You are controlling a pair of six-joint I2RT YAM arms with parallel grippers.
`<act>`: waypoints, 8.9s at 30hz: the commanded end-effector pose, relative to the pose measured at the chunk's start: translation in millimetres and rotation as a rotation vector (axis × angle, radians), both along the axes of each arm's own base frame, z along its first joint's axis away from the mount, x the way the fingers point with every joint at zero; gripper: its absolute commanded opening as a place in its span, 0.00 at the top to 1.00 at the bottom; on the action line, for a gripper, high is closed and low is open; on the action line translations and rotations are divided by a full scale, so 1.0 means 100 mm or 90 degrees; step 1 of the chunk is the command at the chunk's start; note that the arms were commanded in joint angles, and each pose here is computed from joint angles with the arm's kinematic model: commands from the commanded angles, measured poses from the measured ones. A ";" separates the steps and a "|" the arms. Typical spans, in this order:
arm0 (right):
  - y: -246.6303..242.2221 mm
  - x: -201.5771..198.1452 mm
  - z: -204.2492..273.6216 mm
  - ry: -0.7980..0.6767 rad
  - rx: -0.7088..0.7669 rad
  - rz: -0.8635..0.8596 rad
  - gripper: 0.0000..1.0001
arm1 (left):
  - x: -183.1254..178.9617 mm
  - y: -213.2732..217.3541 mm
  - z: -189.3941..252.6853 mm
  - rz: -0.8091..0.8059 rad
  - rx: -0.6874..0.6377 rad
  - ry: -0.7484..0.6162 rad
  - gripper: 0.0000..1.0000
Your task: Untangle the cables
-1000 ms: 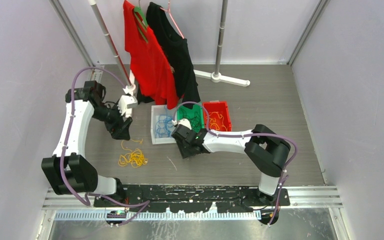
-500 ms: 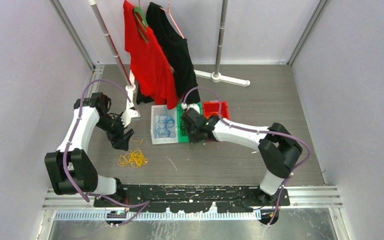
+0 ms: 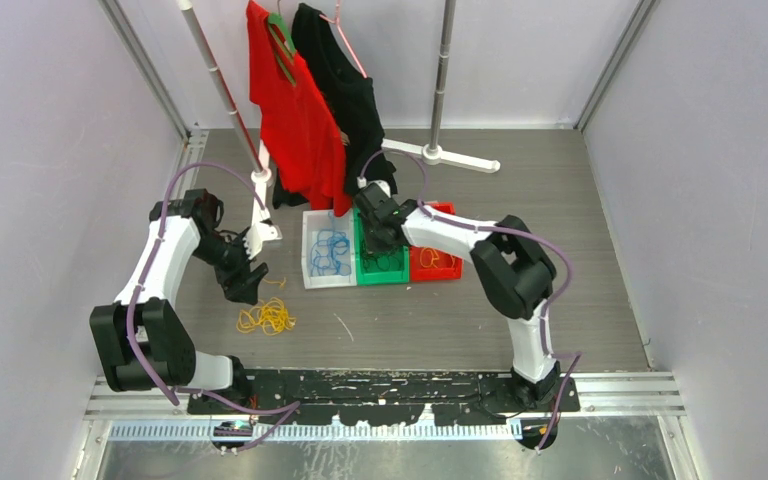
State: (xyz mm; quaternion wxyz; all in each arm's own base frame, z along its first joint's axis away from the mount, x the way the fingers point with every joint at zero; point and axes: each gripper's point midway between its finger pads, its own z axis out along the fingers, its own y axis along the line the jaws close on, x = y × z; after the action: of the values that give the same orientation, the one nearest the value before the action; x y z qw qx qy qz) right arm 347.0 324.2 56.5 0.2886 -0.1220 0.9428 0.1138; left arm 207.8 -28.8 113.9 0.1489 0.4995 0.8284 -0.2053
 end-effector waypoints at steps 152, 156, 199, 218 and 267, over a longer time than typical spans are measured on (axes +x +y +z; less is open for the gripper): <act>1.44 -1.79 0.15 -0.135 0.451 0.308 0.42 | -1.30 -0.20 7.57 0.098 -0.418 -1.791 1.00; 1.36 -1.79 0.06 -0.129 0.442 0.289 0.44 | -1.33 -0.26 7.57 0.049 -0.324 -1.858 1.00; -2.56 -1.50 -0.55 0.081 0.228 -0.667 0.99 | -0.95 0.05 7.62 0.186 0.066 -1.919 1.00; -3.17 -1.34 -0.45 0.097 0.382 -0.910 0.99 | -0.89 0.14 7.61 0.218 0.157 -1.905 1.00; -3.26 -1.04 0.19 0.033 0.301 -0.706 0.41 | -0.39 0.17 2.24 -0.167 0.249 -0.641 1.00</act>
State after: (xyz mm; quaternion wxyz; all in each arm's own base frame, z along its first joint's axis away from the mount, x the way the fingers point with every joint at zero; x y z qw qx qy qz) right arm 232.1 -2.7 50.7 0.2766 0.4887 0.8111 0.1636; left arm 205.8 -36.9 401.4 0.5479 0.5821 0.5641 0.2070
